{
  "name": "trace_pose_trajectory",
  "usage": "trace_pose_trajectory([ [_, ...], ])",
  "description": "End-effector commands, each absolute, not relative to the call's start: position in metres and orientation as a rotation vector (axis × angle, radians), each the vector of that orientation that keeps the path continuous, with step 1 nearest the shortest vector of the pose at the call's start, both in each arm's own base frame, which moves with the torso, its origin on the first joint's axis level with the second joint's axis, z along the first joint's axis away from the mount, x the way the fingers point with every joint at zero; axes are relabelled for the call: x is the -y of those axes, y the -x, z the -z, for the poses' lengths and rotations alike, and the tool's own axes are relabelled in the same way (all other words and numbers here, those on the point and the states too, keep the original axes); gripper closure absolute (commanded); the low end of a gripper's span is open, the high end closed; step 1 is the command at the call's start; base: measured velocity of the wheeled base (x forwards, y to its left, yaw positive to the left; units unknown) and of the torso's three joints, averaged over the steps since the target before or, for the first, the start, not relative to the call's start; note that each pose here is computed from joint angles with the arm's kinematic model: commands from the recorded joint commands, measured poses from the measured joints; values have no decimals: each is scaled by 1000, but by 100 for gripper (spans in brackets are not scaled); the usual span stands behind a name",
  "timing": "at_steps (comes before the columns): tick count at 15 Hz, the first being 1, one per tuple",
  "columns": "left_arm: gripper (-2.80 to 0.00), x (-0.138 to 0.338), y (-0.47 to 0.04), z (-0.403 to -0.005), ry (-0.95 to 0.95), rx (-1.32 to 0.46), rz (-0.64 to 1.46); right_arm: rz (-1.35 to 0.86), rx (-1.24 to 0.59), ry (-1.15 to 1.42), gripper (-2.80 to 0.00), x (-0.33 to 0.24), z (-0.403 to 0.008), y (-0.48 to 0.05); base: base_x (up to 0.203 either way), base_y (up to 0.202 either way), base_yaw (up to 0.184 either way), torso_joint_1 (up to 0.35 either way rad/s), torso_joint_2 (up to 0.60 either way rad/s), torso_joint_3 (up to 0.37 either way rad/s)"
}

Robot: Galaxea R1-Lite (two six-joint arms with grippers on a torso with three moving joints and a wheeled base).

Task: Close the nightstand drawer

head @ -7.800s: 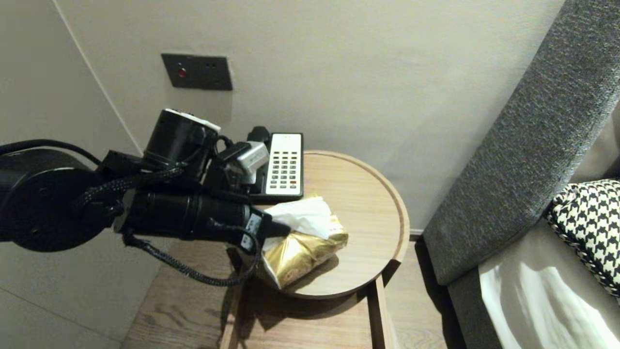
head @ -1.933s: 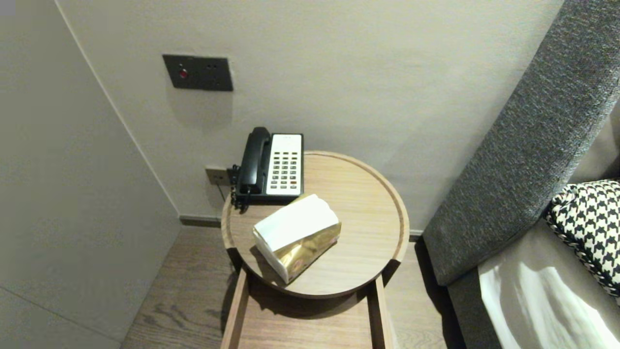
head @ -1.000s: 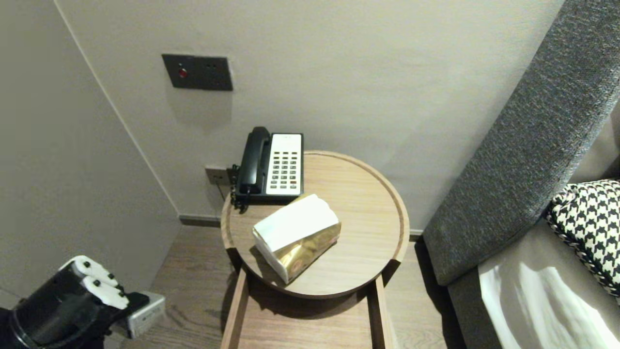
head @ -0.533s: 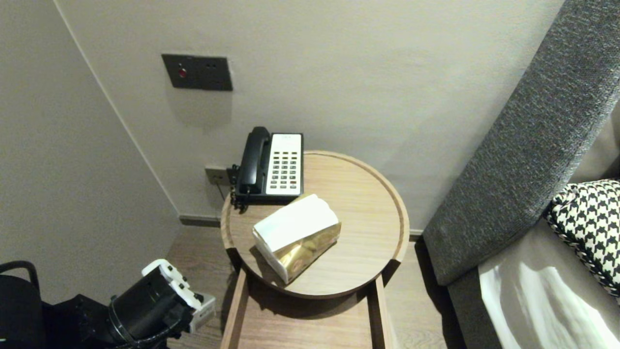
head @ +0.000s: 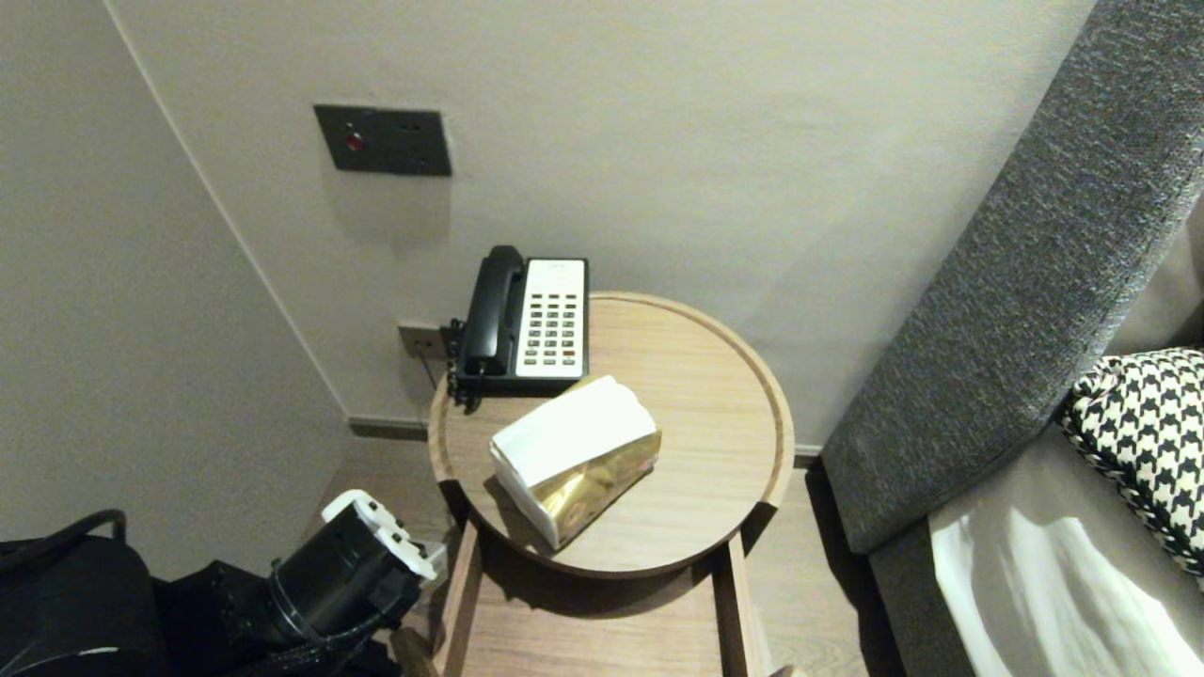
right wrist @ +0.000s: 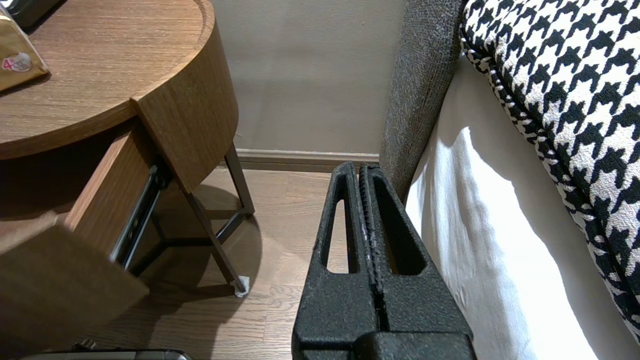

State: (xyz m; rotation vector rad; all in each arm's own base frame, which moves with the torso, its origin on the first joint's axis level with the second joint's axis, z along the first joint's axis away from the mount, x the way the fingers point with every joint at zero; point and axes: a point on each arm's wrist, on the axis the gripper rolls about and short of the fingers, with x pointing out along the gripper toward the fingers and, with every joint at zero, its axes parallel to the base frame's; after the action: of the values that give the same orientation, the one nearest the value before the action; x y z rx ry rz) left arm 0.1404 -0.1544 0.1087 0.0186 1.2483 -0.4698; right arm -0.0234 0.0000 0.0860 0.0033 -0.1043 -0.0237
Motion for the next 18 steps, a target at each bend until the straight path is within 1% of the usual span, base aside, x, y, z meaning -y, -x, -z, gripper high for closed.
trace_pose_trajectory([
  [1,0,157,-145,-109,5,-1234,453,24,66,-3,0,0,-75,20,0,0,0,0,0,0],
  [7,0,154,-180,-115,133,-1083,354,24,66,-3,0,0,-75,20,0,0,0,0,0,0],
  [12,0,148,-207,-122,202,-1042,294,23,66,-3,0,0,-75,20,0,0,0,0,0,0],
  [18,0,152,-227,-130,304,-978,260,23,66,-3,0,0,-75,20,0,0,0,0,0,0],
])
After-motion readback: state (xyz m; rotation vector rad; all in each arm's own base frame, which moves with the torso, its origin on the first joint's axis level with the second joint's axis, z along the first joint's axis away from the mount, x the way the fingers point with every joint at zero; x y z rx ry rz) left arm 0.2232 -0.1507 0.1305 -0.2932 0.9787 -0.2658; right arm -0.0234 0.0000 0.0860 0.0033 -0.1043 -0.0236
